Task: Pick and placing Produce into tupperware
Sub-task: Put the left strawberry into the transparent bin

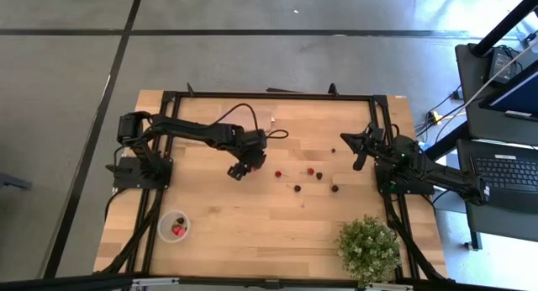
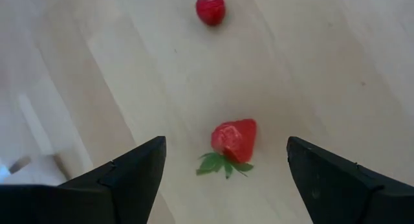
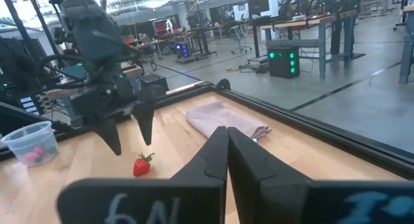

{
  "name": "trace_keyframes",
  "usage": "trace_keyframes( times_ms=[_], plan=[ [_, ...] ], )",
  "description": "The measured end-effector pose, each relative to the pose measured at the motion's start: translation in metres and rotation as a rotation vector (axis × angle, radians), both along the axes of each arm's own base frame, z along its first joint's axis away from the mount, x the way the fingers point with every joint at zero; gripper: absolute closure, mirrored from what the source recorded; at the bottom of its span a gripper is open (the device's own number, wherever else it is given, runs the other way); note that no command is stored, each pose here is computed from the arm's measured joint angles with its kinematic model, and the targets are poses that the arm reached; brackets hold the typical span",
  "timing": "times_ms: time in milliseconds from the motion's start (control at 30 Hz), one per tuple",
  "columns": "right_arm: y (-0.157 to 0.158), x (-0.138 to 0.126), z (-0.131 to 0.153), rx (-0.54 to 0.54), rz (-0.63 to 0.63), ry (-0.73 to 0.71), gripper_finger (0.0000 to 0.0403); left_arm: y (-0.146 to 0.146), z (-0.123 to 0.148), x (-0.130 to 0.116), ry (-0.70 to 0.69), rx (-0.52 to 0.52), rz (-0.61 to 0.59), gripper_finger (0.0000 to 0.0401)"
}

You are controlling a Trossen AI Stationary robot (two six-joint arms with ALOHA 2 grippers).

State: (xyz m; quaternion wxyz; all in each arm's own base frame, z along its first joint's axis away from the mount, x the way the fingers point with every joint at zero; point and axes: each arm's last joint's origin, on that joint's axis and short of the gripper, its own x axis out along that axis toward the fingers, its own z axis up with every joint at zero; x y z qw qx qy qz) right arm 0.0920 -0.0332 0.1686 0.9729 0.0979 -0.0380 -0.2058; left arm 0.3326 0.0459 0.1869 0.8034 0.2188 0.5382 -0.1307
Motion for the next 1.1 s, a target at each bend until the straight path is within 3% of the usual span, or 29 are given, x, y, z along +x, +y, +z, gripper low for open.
trace_keyframes(
  times_ms=[567, 1100],
  plan=[
    [0.0, 0.0, 0.0, -0.003, 0.0, 0.002, 0.0389, 0.008, -0.044, 0.011, 0.098, -0.033, 0.007, 0.0087],
    [0.0, 0.0, 0.0, -0.003, 0.0, 0.002, 0.0389, 0.009, -0.047, 0.007, 0.148, -0.083, 0.069, 0.0087]
  ],
)
